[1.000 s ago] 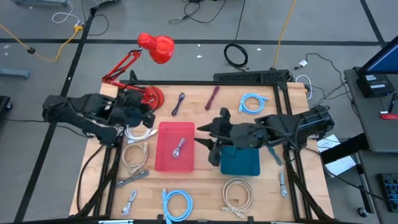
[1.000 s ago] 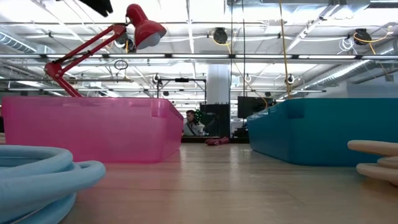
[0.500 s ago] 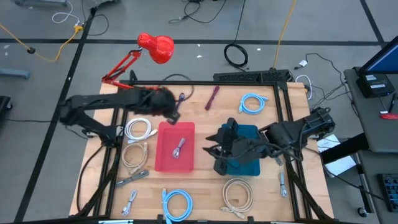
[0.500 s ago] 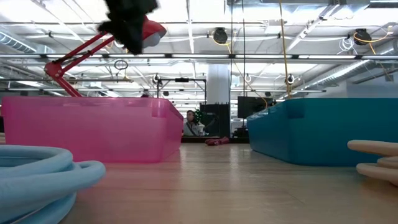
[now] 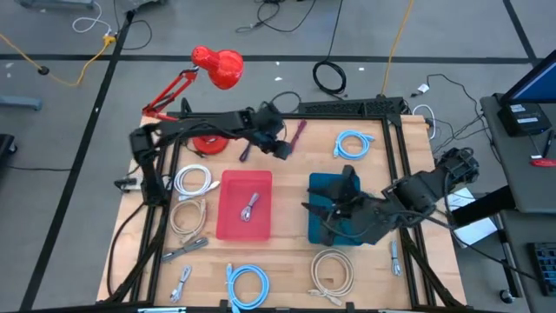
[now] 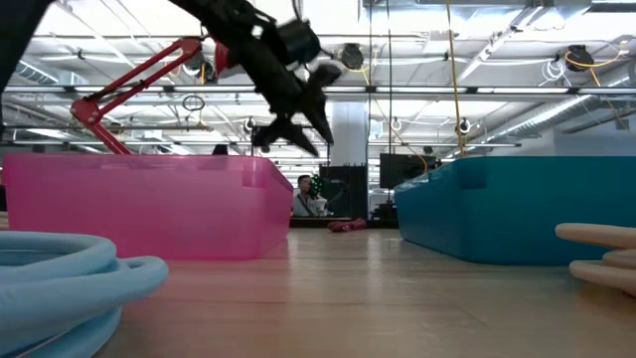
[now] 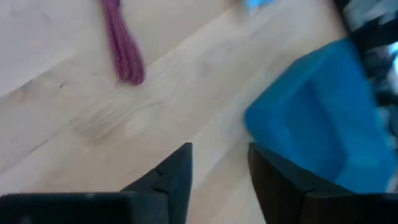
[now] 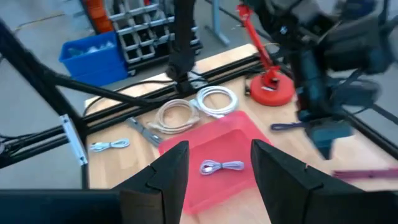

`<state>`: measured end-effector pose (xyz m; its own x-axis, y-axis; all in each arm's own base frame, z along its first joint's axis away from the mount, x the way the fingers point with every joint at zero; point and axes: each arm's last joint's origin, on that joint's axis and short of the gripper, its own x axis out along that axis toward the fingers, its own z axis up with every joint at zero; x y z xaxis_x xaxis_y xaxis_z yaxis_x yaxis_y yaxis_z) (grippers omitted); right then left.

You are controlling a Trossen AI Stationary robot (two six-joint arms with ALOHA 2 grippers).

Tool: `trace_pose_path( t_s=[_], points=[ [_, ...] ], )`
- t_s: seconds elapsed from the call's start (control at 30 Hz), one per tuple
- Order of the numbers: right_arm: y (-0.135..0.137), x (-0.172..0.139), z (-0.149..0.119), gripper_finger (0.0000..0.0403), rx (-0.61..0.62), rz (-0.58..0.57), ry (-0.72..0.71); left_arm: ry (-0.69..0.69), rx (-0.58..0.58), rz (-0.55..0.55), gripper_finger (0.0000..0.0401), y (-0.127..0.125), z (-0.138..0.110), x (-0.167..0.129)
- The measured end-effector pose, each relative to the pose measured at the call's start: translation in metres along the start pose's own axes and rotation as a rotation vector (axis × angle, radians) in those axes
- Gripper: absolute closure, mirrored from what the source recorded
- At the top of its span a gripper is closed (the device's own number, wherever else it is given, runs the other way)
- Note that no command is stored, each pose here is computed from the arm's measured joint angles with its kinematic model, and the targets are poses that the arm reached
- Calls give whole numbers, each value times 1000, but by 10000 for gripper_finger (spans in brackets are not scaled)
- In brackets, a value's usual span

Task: Pick & Place USB Port
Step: Put the black and pink charger cable into the red bin

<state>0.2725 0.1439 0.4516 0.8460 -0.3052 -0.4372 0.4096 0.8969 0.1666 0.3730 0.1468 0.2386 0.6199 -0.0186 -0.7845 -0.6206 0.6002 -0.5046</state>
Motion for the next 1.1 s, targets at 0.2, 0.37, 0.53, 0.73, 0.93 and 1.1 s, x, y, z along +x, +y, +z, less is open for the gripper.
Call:
trace_pose_path(
  t_s=[0.2, 0.37, 0.53, 0.73, 0.93, 1.1],
  points=[
    [-3, -5, -3, 239, 24, -49, -14, 42, 97, 83, 183, -11, 26, 25],
    [-3, -5, -2, 239, 25, -49, -15, 4, 223, 274, 178, -29, 55, 29],
    [-3, -5, -2, 239, 26, -49, -15, 14, 231, 365, 178, -24, 80, 45],
    [-2, -6, -3, 239, 14, -43, -12, 117, 166, 428, 178, 4, 83, 79],
    [-2, -6, -4, 239, -14, -41, -10, 129, 153, 423, 178, 9, 79, 96],
    [-1, -6, -4, 239, -38, -22, 8, 82, 158, 414, 178, 0, 79, 100]
  ],
)
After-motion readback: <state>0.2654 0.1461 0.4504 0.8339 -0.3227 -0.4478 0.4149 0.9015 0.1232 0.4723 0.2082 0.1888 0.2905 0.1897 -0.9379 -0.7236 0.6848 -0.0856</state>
